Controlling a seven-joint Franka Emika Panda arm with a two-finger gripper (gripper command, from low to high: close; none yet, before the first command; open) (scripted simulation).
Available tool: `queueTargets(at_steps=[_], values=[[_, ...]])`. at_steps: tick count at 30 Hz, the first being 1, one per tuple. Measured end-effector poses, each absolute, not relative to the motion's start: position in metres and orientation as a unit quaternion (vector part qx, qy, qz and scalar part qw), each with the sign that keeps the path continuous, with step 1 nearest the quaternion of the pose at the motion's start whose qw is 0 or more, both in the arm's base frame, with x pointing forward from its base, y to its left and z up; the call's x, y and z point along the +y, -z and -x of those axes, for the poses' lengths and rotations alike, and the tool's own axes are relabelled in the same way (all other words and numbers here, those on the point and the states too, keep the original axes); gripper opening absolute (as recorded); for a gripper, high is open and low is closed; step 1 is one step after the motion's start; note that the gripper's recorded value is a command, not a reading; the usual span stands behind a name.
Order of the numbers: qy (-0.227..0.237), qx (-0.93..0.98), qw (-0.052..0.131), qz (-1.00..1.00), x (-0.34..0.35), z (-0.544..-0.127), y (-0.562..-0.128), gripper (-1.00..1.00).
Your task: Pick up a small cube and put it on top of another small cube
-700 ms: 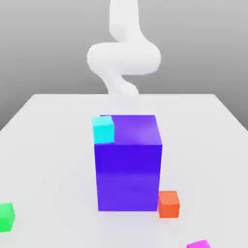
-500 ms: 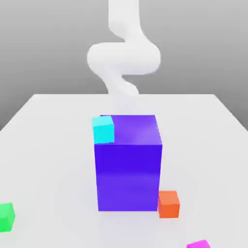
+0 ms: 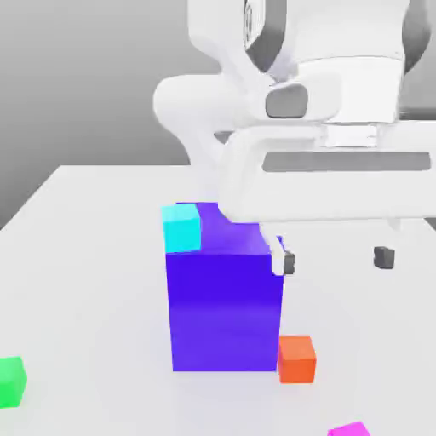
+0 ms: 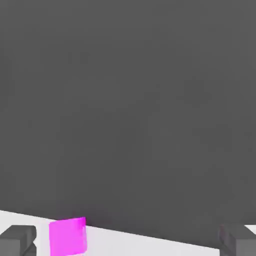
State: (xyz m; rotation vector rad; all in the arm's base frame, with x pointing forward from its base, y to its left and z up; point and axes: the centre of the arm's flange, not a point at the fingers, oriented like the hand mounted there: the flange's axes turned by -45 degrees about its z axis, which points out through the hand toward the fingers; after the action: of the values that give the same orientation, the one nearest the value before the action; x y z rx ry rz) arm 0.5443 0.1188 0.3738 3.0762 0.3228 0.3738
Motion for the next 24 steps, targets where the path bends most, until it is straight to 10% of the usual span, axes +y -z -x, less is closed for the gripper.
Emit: queueTargets(at_steps=[13,14,24], values=[[-0.001,0.148,0.000,-0.989,0.168,-0.535,-0.150,0.00],[0.000,0.149,0.000,-0.989,0.168,-0.535,-0.136,-1.00],[0.000,0.149,-0.001,-0.989,0.169,-0.535,-0.170,-1.00]])
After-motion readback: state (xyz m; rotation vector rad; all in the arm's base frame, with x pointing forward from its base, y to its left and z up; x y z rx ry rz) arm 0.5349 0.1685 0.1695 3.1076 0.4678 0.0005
